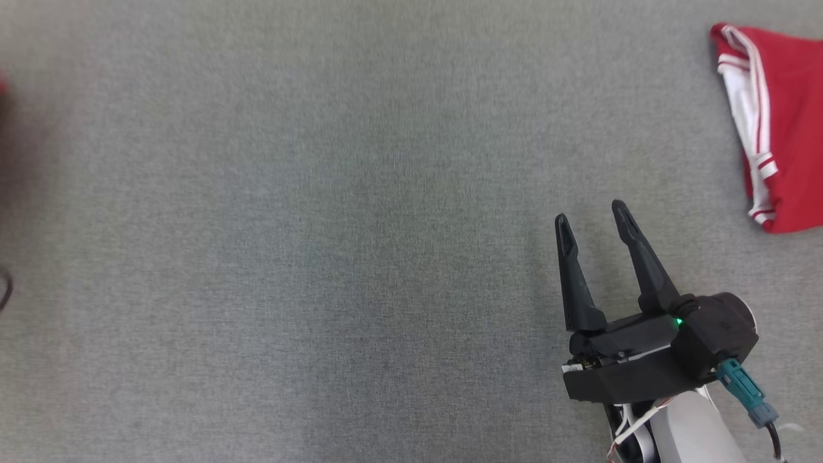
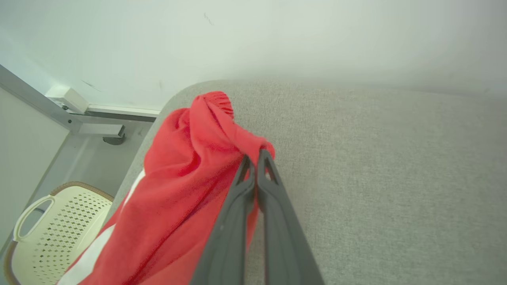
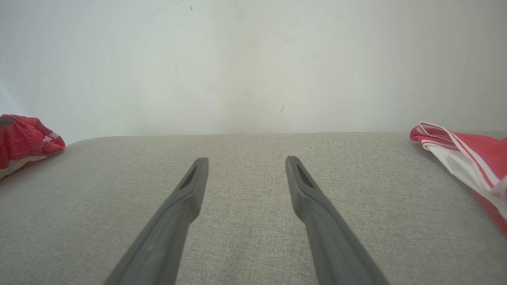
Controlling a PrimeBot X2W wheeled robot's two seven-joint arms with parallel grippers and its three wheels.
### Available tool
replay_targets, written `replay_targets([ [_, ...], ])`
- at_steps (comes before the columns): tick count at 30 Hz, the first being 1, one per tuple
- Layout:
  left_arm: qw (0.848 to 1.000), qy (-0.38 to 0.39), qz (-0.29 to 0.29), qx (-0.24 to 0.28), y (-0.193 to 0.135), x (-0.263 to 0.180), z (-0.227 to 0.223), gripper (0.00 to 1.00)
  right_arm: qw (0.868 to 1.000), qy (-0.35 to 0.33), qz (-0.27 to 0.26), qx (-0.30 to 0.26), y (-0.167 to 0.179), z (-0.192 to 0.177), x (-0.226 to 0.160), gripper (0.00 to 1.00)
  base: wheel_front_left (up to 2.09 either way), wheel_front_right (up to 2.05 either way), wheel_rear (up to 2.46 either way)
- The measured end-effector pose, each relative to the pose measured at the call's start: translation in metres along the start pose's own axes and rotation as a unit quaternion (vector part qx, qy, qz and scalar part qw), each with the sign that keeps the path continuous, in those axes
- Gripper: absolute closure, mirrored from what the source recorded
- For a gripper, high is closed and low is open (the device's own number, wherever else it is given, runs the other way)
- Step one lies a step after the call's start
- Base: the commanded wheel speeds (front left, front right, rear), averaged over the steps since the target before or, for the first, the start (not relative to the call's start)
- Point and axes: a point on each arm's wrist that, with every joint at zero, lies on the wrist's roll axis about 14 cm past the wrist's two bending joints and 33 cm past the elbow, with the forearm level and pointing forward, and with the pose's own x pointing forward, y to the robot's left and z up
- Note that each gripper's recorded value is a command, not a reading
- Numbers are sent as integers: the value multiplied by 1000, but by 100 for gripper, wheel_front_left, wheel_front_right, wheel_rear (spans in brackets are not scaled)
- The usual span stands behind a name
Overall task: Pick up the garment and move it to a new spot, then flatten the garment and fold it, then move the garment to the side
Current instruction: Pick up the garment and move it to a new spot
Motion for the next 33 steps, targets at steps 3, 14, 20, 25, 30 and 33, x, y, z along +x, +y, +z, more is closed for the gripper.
replay_targets([
  [3,995,-82,-54,30,-34,-17,59,100,1000,-9,-2,5,2,11,-6,0,0,0,0],
  [14,939,-245,-224,90,-156,-97,174,100,998,-47,-36,4,-14,48,-29,0,0,0,0],
  [20,905,-277,-301,118,-223,-131,189,100,996,-62,-70,4,-34,63,-46,0,0,0,0],
  [25,880,-270,-375,111,-280,-156,169,100,993,-66,-96,5,-47,68,-63,0,0,0,0],
  [30,874,-215,-428,79,-317,-160,112,100,991,-67,-115,6,-56,71,-75,0,0,0,0],
  [33,879,-190,-431,70,-323,-155,86,100,991,-66,-118,5,-58,71,-79,0,0,0,0],
])
